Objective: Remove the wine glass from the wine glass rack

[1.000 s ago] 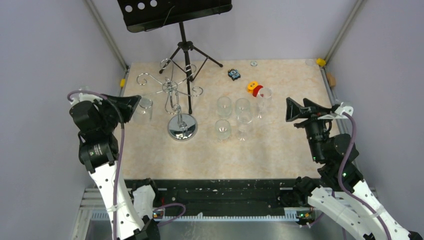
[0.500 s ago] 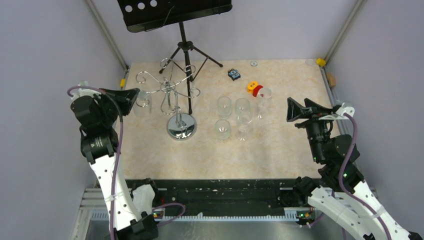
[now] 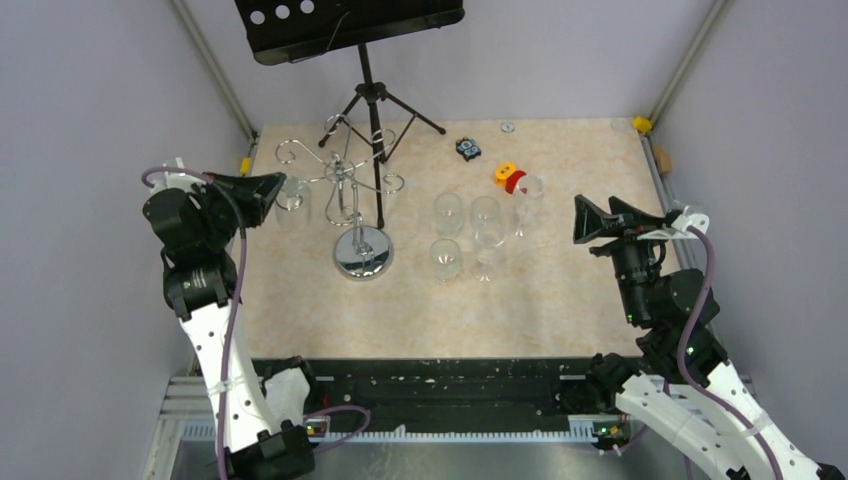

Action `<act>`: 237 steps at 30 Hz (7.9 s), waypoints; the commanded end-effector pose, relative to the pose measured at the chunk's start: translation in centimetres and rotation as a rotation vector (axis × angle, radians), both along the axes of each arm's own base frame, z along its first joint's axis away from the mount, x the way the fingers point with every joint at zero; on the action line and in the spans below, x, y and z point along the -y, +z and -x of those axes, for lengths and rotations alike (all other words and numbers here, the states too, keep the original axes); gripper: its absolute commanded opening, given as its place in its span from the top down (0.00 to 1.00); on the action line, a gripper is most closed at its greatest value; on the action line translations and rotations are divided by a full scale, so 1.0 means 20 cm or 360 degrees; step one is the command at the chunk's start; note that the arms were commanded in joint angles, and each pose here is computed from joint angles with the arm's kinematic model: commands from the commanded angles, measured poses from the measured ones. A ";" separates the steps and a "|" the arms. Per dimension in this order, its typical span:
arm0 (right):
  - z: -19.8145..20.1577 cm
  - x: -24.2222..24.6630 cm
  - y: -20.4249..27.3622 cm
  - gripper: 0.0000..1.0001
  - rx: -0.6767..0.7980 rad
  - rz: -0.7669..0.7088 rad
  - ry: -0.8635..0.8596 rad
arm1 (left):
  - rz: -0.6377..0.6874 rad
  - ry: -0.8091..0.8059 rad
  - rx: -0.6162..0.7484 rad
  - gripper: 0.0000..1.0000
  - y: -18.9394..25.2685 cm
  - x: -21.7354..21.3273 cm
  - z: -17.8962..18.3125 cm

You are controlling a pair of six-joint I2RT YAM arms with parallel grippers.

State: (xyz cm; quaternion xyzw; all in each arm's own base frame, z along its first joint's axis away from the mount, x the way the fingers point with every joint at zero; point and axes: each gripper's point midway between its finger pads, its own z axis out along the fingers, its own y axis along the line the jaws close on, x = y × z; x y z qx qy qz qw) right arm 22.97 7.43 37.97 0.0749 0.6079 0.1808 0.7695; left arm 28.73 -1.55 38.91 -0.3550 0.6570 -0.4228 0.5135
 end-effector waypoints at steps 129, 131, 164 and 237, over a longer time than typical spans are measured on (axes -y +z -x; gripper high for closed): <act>0.52 -0.85 0.67 0.54 0.0651 -0.1086 0.2387 | 0.0998 -0.1616 0.1099 1.00 0.93 1.08 0.65; 0.55 -0.83 0.69 0.59 0.0733 -0.1101 0.2426 | 0.1017 -0.1636 0.1093 1.00 0.93 1.09 0.66; 0.11 -0.79 0.56 1.00 0.0284 -0.0496 0.1314 | 0.0079 -0.0703 0.0673 0.15 0.57 0.95 0.34; -0.31 -0.40 -1.08 0.61 -0.1555 0.0683 0.0307 | -0.1169 -0.0184 0.0577 0.10 0.48 0.40 0.40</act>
